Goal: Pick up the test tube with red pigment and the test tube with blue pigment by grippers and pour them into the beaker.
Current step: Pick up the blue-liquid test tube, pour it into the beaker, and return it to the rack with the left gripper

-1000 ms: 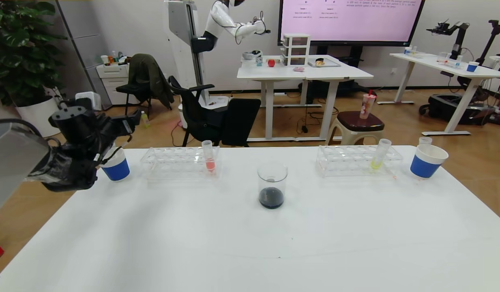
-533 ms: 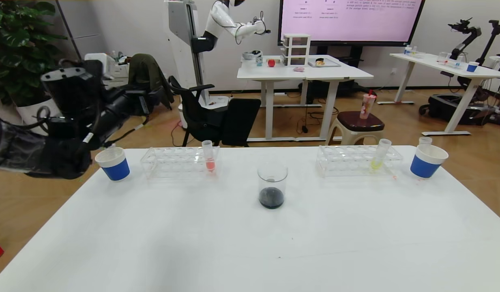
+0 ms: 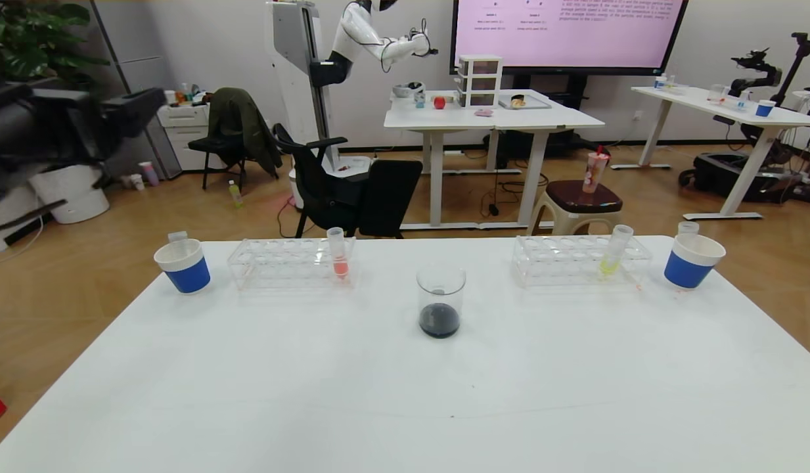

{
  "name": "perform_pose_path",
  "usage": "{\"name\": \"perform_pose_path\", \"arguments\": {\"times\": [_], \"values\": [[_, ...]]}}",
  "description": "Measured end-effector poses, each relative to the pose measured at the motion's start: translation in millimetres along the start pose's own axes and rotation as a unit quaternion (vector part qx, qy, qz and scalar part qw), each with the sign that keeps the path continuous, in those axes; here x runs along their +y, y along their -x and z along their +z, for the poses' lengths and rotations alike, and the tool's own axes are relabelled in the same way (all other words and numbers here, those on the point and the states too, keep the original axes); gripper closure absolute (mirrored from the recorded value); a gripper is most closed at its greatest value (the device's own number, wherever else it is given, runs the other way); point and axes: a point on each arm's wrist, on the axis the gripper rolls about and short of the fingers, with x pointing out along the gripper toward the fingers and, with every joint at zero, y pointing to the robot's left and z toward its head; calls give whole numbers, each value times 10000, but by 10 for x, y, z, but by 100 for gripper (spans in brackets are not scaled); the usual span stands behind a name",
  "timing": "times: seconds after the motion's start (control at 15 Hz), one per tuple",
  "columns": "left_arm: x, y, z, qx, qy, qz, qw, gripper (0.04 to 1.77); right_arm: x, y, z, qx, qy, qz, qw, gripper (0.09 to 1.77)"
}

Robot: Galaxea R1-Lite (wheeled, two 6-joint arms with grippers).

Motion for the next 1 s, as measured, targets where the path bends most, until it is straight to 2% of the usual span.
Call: {"name": "perform_pose_path", "arguments": {"times": [0.2, 0.4, 0.67, 0.87, 1.0], "values": [[83, 728, 208, -145, -58, 106, 9998, 6, 0, 0, 0, 0, 2, 2, 10000, 12], [109, 1478, 239, -124, -80, 137, 9998, 6, 0, 0, 0, 0, 0, 0, 10000, 12], [98, 2363, 26, 156, -87, 126, 9998, 6, 0, 0, 0, -2, 2, 2, 10000, 12], [83, 2799, -159, -112, -79, 122, 9998, 6, 0, 0, 0, 0, 0, 0, 10000, 12], [55, 3008, -374, -326, -91, 12, 9994, 6, 0, 0, 0, 0, 0, 2, 10000, 12]]}}
